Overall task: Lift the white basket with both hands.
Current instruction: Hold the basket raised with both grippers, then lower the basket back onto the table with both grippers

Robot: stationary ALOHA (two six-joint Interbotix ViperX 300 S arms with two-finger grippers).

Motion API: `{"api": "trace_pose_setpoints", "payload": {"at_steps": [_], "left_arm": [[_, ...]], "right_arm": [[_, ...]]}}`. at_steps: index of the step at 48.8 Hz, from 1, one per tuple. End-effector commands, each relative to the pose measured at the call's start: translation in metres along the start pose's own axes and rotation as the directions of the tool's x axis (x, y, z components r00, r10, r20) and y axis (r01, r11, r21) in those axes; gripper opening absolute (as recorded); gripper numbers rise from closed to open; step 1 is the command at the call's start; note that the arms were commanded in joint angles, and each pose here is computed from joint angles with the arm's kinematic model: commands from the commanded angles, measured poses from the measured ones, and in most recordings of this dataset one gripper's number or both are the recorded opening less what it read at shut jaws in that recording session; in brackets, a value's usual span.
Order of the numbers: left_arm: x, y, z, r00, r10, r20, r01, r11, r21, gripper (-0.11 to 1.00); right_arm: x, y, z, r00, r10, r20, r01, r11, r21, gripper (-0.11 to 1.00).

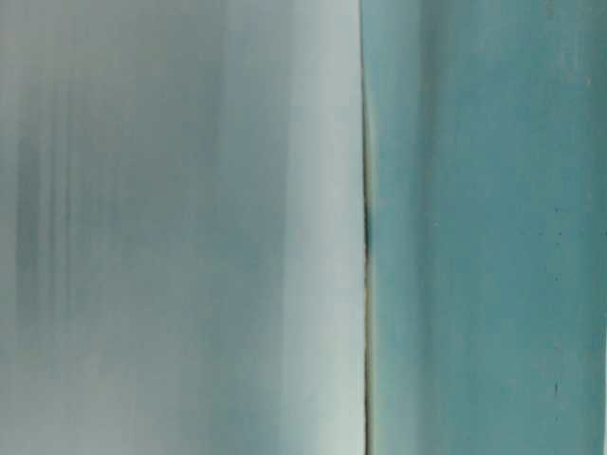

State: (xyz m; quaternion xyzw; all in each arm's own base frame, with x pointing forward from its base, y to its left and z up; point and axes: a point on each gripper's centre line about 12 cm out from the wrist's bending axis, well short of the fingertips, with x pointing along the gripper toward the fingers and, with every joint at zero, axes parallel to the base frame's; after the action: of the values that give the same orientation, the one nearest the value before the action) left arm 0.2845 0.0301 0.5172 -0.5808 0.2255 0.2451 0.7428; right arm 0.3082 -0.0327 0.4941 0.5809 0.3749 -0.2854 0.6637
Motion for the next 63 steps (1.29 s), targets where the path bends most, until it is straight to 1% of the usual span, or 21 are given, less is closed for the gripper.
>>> {"api": "trace_pose_setpoints", "payload": {"at_steps": [1, 7, 14, 18, 21, 23, 25, 30, 35, 38, 41, 47, 53, 55, 59, 63], "left_arm": [[0.005, -0.011, -0.001, 0.999, -0.044, -0.002, 0.044, 0.998, 0.043, 0.16], [0.016, -0.003, -0.004, 1.000, -0.016, -0.011, 0.016, 0.999, 0.047, 0.16], [0.029, 0.012, -0.008, 1.000, 0.016, -0.017, -0.015, 0.999, 0.047, 0.16], [0.039, 0.022, -0.010, 1.000, 0.006, -0.011, -0.006, 0.999, 0.042, 0.16], [0.050, 0.029, -0.013, 1.000, -0.005, -0.010, 0.005, 0.999, 0.041, 0.16], [0.060, 0.035, -0.016, 1.000, -0.008, -0.011, 0.009, 0.999, 0.042, 0.16], [0.069, 0.041, -0.018, 1.000, 0.000, -0.015, 0.000, 0.999, 0.044, 0.16], [0.088, 0.057, -0.023, 0.999, 0.027, -0.023, -0.026, 0.998, 0.054, 0.16], [0.103, 0.071, -0.028, 0.999, 0.022, -0.023, -0.021, 0.998, 0.057, 0.16], [0.112, 0.080, -0.031, 0.999, 0.025, -0.025, -0.023, 0.998, 0.058, 0.16], [0.120, 0.090, -0.034, 0.999, 0.033, -0.028, -0.032, 0.998, 0.059, 0.16], [0.135, 0.112, -0.039, 0.996, 0.078, -0.038, -0.076, 0.995, 0.060, 0.16], [0.141, 0.124, -0.040, 0.994, 0.103, -0.039, -0.101, 0.993, 0.057, 0.16], [0.144, 0.128, -0.040, 0.993, 0.115, -0.038, -0.113, 0.992, 0.055, 0.16], [0.148, 0.136, -0.038, 0.990, 0.136, -0.035, -0.134, 0.990, 0.051, 0.16], [0.160, 0.143, -0.038, 0.988, 0.152, -0.034, -0.151, 0.987, 0.049, 0.16]], "right_arm": [[0.006, 0.011, -0.010, 1.000, 0.020, -0.012, -0.021, 0.997, -0.072, 0.19], [0.014, 0.005, -0.007, 1.000, -0.019, 0.014, 0.020, 0.996, -0.083, 0.19], [0.036, -0.010, -0.011, 0.996, -0.090, -0.001, 0.089, 0.992, -0.087, 0.19], [0.050, -0.022, -0.013, 0.991, -0.131, -0.012, 0.130, 0.989, -0.076, 0.20], [0.062, -0.030, -0.012, 0.989, -0.144, -0.013, 0.143, 0.988, -0.064, 0.20], [0.071, -0.036, -0.012, 0.989, -0.146, -0.012, 0.145, 0.988, -0.058, 0.20], [0.081, -0.039, -0.012, 0.991, -0.135, -0.014, 0.134, 0.990, -0.052, 0.20], [0.102, -0.049, -0.012, 0.996, -0.093, -0.009, 0.093, 0.995, -0.038, 0.20], [0.115, -0.057, -0.010, 0.999, -0.041, -0.001, 0.041, 0.999, -0.016, 0.20], [0.120, -0.061, -0.011, 1.000, -0.030, 0.001, 0.030, 0.999, -0.010, 0.20], [0.125, -0.066, -0.012, 0.999, -0.043, -0.005, 0.043, 0.999, -0.007, 0.20], [0.135, -0.076, -0.014, 0.997, -0.079, -0.016, 0.079, 0.997, -0.008, 0.20], [0.153, -0.092, -0.016, 0.993, -0.119, -0.025, 0.119, 0.993, -0.004, 0.20], [0.159, -0.098, -0.016, 0.992, -0.125, -0.026, 0.125, 0.992, -0.001, 0.20], [0.169, -0.104, -0.015, 0.994, -0.111, -0.016, 0.112, 0.994, 0.008, 0.20], [0.180, -0.112, -0.015, 0.994, -0.112, -0.014, 0.112, 0.994, 0.017, 0.20]]}}
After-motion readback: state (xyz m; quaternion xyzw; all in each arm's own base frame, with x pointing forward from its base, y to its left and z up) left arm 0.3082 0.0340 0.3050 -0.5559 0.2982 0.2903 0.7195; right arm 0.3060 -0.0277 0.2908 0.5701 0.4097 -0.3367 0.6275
